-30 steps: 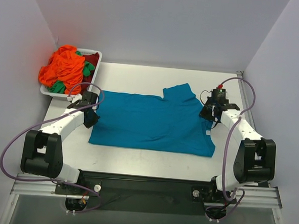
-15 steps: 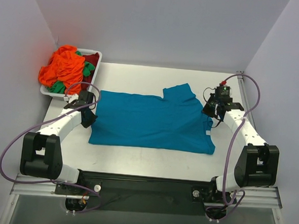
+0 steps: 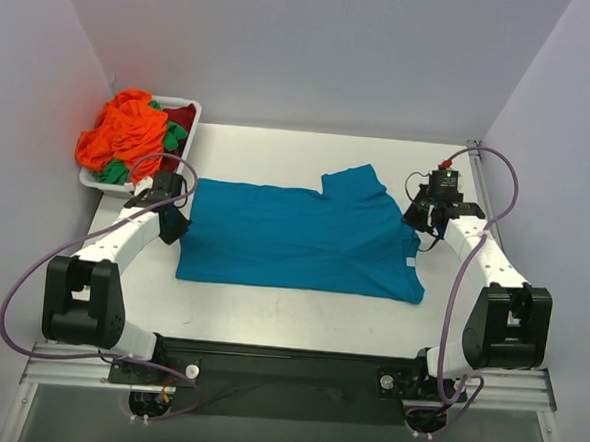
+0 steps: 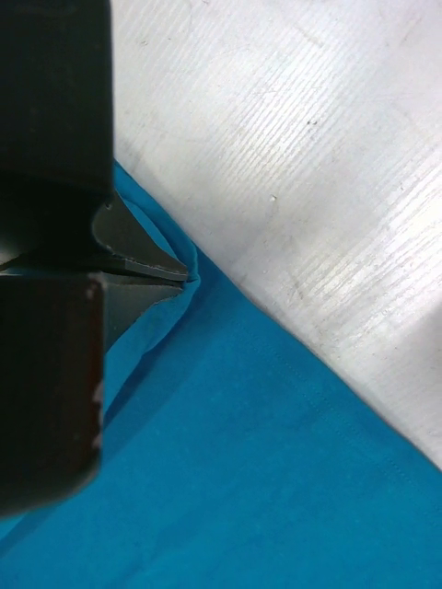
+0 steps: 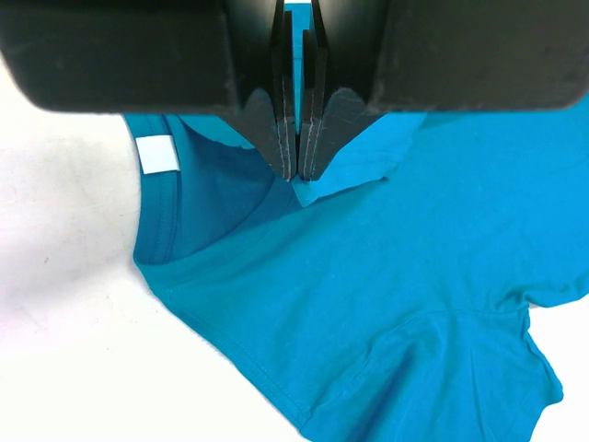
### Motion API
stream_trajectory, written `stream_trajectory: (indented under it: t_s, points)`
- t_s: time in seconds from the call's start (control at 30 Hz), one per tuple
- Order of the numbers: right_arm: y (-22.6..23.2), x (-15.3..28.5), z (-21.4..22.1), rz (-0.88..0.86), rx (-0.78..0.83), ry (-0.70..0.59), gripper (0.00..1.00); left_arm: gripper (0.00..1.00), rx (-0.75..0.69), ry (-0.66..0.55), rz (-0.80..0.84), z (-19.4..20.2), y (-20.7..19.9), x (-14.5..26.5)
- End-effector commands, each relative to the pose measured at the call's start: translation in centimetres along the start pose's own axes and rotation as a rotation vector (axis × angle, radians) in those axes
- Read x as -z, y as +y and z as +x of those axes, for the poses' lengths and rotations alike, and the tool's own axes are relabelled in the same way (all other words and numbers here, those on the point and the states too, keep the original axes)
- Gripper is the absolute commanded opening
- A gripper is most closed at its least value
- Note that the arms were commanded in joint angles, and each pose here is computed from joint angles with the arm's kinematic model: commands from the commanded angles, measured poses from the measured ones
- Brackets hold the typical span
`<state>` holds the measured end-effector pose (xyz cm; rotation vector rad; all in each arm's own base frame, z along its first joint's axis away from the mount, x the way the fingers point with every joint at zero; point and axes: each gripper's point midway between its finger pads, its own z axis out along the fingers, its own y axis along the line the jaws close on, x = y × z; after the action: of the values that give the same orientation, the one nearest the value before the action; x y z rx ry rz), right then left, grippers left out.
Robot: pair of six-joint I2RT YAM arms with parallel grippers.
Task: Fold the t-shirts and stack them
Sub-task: Fold the flattened tshirt in 1/3 of the way
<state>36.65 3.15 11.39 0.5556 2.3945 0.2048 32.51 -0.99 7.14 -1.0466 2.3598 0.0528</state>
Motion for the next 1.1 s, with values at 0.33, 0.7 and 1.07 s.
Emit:
stream_trajectory:
  t_s: [0.33, 0.7, 1.07]
  points:
    - [0.4, -1.9, -0.7, 0.001, 0.012, 0.038, 0.57, 0.48, -0.029, -0.003, 0.071, -1.3, -2.5, -0.7]
    - [-4.6, 2.6, 6.6, 0.096, -0.098, 0.107, 0.56, 0.65, -0.009, -0.037, 0.125, 0.7, 1.1, 3.1]
    - [-9.9, 3.1, 12.3, 0.179, -0.157, 0.194, 0.45, 0.60, -0.002, 0.034, 0.294, 5.5, -0.5, 1.8]
